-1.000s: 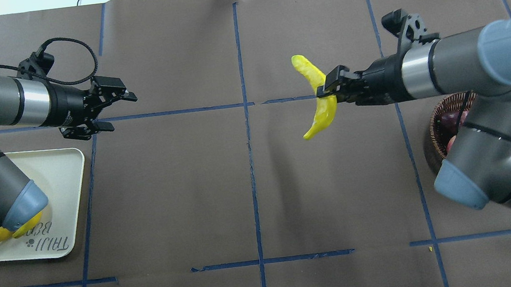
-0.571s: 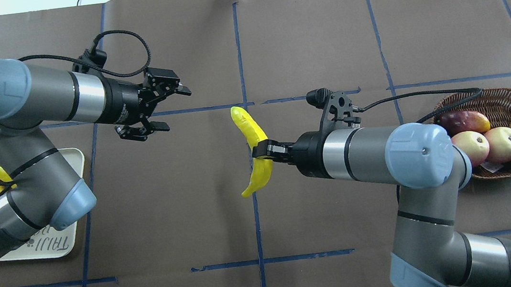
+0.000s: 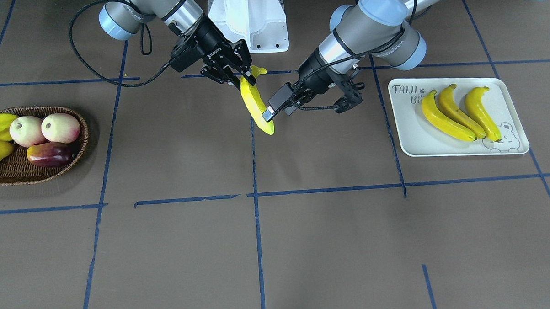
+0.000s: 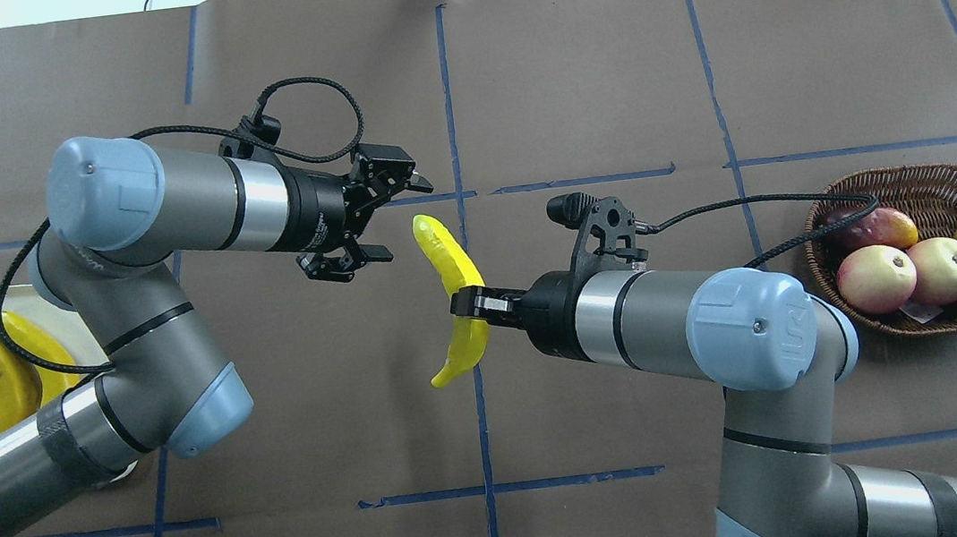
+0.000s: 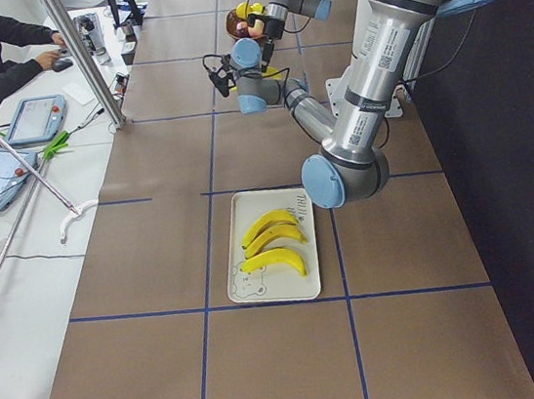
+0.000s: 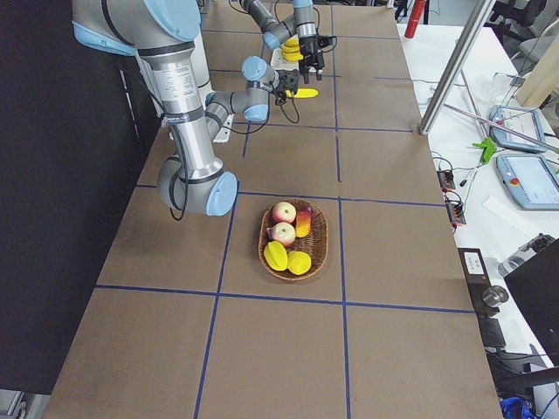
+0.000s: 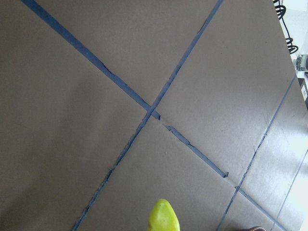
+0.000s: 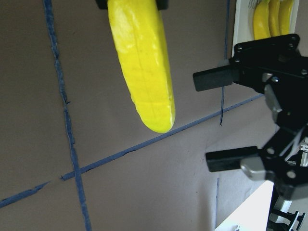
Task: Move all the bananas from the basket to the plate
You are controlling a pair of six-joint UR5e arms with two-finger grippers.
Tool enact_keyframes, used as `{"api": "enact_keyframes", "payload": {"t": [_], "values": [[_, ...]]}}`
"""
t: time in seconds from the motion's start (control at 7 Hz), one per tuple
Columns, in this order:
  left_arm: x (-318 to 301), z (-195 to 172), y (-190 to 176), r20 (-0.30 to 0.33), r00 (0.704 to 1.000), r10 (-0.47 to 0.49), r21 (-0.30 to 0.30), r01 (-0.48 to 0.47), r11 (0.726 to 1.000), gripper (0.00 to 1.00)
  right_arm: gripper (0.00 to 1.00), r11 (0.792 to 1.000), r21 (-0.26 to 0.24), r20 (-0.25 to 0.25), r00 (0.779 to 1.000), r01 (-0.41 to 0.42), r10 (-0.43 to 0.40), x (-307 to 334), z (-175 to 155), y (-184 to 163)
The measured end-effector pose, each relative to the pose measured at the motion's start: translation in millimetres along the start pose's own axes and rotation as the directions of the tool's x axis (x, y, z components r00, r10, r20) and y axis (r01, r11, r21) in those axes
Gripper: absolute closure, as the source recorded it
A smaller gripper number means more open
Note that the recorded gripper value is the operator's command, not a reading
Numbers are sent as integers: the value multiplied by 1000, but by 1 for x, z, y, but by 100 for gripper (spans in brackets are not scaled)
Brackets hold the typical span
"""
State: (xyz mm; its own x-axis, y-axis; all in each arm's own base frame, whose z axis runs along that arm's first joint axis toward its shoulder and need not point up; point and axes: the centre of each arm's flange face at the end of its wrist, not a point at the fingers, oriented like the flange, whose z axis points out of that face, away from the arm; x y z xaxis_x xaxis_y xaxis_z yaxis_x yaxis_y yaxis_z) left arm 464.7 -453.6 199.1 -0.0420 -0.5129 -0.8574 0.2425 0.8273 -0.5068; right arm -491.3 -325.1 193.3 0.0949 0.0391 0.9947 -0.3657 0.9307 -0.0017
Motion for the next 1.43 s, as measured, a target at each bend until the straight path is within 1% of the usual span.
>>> {"api": "enact_keyframes", "payload": {"t": [0.29,0.43,0.57,0.71,0.86,1.0,1.43], "values": [[-5,18,11,8,1000,1,1,-1,1000,1,97,1000,2,6,1000,0,0,-3,0,0],[-4,21,17,6,1000,2,-6,-2,1000,11,97,1000,4,7,1000,0,0,-4,0,0],[0,21,21,0,1000,4,-12,-4,1000,23,97,1000,4,8,1000,0,0,-5,-1,0],[2,21,25,-5,1000,8,-18,-8,1000,64,97,1000,4,9,1000,0,0,-5,-1,0],[3,22,28,-7,1000,12,-24,-12,1000,97,50,1000,4,10,1000,1,-1,-5,-1,0],[2,22,31,-8,1000,16,-29,-17,999,100,0,1000,4,11,1000,2,-2,-6,-2,0],[-2,20,32,-10,1000,29,-37,-29,999,100,0,1000,6,19,1000,3,-3,-9,-6,-1]]}}
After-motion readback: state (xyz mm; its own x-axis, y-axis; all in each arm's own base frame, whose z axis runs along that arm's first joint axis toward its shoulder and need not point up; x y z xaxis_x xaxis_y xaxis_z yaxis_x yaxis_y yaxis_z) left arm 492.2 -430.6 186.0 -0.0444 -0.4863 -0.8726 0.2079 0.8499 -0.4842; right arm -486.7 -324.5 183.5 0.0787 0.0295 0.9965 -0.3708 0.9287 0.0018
